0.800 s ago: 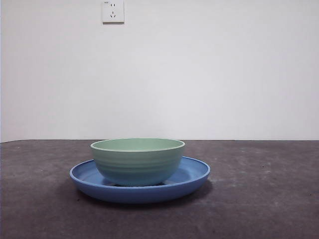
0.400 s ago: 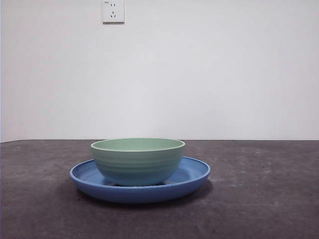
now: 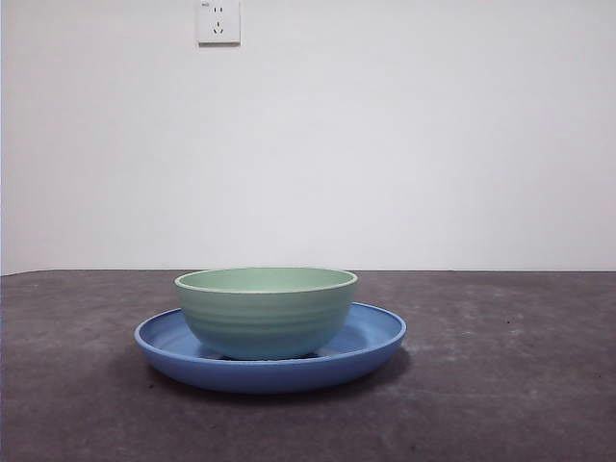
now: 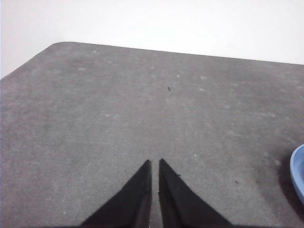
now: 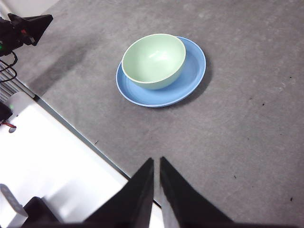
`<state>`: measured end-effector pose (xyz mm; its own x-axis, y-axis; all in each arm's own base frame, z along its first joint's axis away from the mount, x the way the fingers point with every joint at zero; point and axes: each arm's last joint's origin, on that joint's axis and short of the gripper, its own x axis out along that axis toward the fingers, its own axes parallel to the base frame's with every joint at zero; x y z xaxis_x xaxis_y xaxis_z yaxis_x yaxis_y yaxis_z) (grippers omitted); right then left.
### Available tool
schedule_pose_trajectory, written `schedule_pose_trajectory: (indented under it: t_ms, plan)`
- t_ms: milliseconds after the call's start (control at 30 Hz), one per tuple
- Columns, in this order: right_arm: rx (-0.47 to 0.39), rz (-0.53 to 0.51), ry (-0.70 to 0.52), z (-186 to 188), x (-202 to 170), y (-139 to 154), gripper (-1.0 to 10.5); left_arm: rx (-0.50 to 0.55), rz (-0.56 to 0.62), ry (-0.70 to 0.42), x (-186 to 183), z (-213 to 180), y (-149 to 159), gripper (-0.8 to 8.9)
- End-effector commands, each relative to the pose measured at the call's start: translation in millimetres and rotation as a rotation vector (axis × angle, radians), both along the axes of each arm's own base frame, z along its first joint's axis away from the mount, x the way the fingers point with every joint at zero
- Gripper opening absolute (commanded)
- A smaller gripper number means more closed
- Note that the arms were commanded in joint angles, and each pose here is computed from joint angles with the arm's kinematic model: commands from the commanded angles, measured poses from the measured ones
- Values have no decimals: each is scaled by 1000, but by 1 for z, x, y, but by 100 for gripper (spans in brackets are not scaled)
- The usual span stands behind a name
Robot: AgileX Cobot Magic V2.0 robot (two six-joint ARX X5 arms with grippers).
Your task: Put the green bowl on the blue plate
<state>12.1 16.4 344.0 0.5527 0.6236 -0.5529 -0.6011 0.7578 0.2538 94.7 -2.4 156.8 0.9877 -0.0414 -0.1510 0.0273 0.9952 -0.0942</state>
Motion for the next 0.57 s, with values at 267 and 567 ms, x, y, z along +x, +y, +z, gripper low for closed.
schedule_pose_trajectory:
  t_ms: [267,567]
  plan:
    - [-43,-250,-254,-23,29,-1,19,2,5,27,1,-8,0,25]
    - [2,-474,-666,-92,75,-8,19,2,5,27,1,-8,0,25]
